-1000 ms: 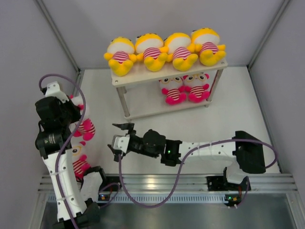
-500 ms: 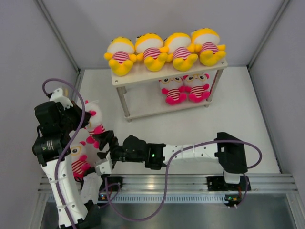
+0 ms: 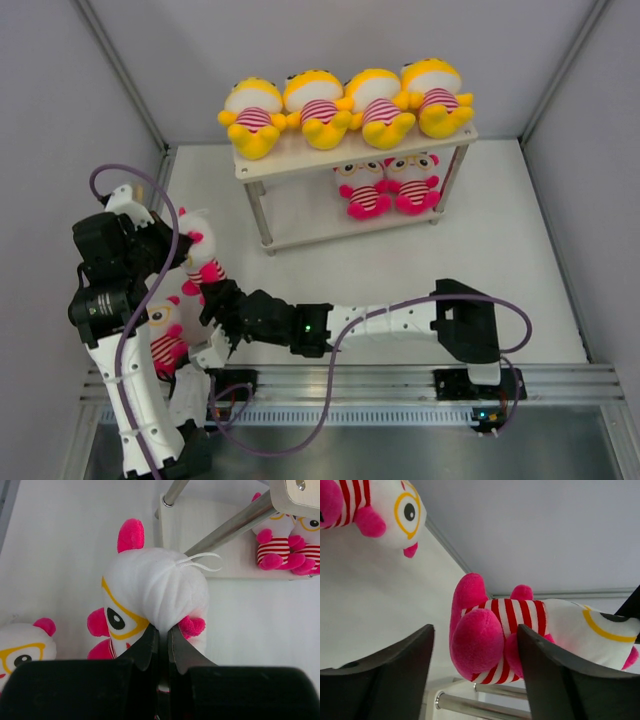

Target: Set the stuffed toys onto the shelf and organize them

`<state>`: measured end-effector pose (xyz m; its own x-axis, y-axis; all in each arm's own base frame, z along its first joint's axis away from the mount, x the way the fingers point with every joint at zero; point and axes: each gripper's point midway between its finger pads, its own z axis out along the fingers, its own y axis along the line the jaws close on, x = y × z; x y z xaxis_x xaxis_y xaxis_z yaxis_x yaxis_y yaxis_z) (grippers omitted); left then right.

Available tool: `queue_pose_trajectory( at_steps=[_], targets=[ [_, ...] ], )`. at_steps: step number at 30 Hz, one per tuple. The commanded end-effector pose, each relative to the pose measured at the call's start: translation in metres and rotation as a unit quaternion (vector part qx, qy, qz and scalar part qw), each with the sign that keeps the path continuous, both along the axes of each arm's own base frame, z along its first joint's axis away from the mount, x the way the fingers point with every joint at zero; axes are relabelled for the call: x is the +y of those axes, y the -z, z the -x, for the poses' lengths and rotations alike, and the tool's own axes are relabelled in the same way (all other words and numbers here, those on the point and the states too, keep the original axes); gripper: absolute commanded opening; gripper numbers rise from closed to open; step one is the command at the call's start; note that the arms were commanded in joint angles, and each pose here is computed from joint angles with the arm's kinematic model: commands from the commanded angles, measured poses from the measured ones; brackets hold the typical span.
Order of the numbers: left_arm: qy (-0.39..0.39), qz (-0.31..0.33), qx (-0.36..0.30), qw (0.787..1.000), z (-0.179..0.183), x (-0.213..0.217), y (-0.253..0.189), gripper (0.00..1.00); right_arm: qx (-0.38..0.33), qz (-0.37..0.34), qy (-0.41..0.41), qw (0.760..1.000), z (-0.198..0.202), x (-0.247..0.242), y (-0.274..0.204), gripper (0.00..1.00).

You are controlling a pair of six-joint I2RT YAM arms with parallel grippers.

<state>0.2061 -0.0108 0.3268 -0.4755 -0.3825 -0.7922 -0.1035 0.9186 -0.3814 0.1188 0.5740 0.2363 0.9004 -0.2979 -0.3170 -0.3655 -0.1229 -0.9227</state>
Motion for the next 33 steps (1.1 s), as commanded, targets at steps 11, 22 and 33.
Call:
queue_pose_trajectory(
  at_steps=[11, 22, 33],
  targets=[
    [0.028, -0.003, -0.021, 0.999, 0.008, -0.01, -0.016, 0.0, -0.102, 0.008, 0.108, 0.989, -0.052, -0.008, -0.018, 0.0],
    [0.028, -0.07, 0.035, 0.997, 0.002, 0.013, 0.028, 0.67, 0.055, -0.002, 0.012, 0.998, 0.003, -0.051, -0.023, 0.0],
    [0.059, -0.116, 0.013, 0.991, 0.001, 0.015, 0.016, 0.94, 0.23, 0.064, 0.015, 0.971, 0.035, -0.131, 0.031, 0.0]
  ],
)
